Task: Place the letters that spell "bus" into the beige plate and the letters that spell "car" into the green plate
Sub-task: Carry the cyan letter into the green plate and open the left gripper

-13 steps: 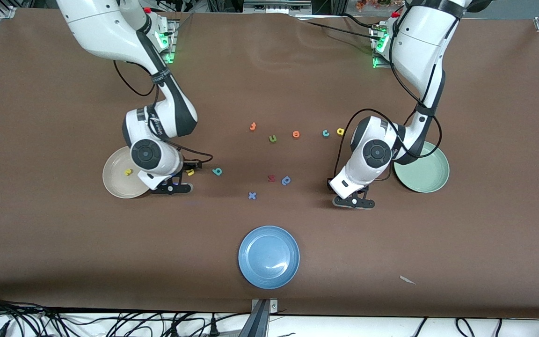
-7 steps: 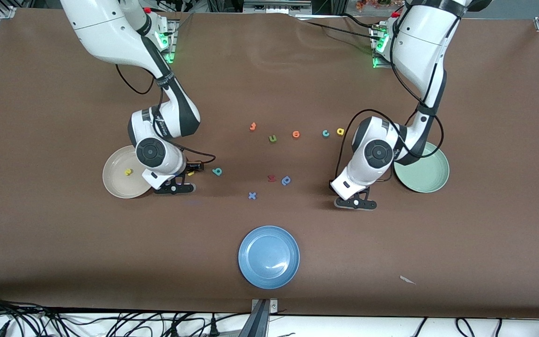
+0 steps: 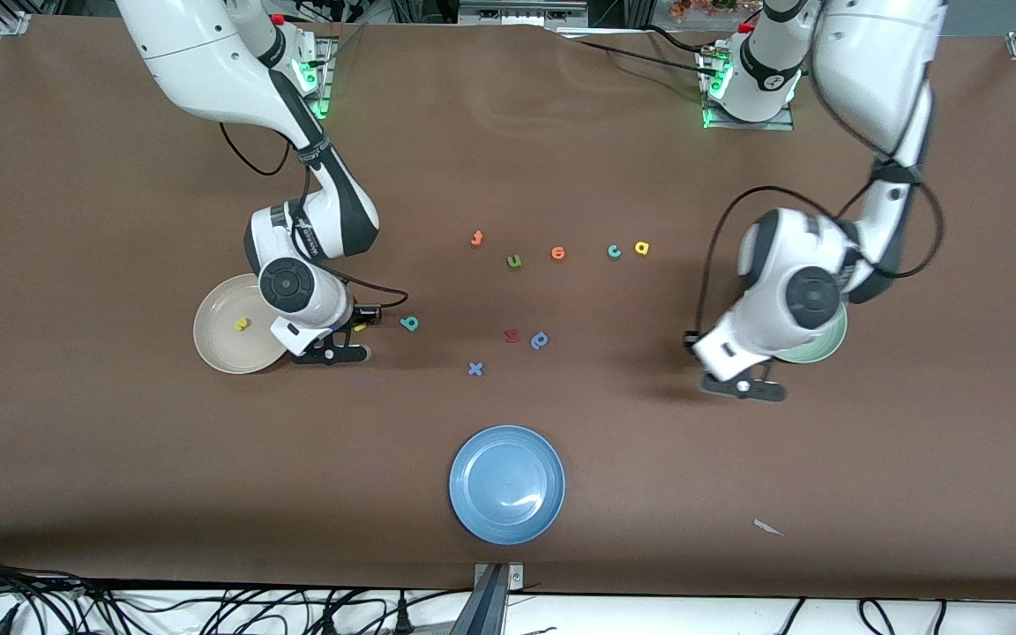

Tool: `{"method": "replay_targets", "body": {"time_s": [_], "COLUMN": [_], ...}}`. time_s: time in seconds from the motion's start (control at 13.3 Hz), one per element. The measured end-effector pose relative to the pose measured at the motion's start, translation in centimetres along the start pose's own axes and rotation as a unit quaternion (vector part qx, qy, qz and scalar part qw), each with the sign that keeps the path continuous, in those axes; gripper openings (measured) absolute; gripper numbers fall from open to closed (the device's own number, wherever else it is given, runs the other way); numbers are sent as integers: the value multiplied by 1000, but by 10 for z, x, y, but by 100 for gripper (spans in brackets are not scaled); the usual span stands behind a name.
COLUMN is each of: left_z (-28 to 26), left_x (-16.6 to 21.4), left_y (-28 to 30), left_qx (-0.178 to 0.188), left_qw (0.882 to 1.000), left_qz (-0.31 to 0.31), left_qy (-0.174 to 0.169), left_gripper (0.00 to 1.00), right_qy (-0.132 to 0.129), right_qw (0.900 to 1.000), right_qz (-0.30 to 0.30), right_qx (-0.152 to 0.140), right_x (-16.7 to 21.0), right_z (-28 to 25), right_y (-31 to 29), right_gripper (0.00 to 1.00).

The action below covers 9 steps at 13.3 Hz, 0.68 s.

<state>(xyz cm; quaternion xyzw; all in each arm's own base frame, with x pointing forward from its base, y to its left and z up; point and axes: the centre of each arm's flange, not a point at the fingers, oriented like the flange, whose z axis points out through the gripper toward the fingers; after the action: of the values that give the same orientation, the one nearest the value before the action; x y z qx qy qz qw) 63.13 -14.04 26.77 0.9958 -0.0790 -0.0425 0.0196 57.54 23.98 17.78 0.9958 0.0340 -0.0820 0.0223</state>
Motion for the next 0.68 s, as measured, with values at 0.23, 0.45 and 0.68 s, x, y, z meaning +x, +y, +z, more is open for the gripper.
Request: {"method": "replay_targets", "body": {"time_s": [0.23, 0.45, 0.68], "left_z": [-1, 9, 11], "left_x": [-38, -89, -110], "left_y": [-40, -65, -91], "left_qx": [-3, 19, 41], "left_qw": [1000, 998, 996], "left_qz": [10, 22, 36], "left_qy": [-25, -60, -67], "left_gripper": [19, 19, 19], "right_qy": [0, 7, 9], "right_qw": [1000, 1000, 1000], "right_qz": [-3, -5, -14], "right_qx": [0, 2, 3], "right_x": [-2, 0, 0], "right_z": [1, 1, 1], "right_y": [-3, -4, -4], "right_gripper": [56, 55, 55]}}
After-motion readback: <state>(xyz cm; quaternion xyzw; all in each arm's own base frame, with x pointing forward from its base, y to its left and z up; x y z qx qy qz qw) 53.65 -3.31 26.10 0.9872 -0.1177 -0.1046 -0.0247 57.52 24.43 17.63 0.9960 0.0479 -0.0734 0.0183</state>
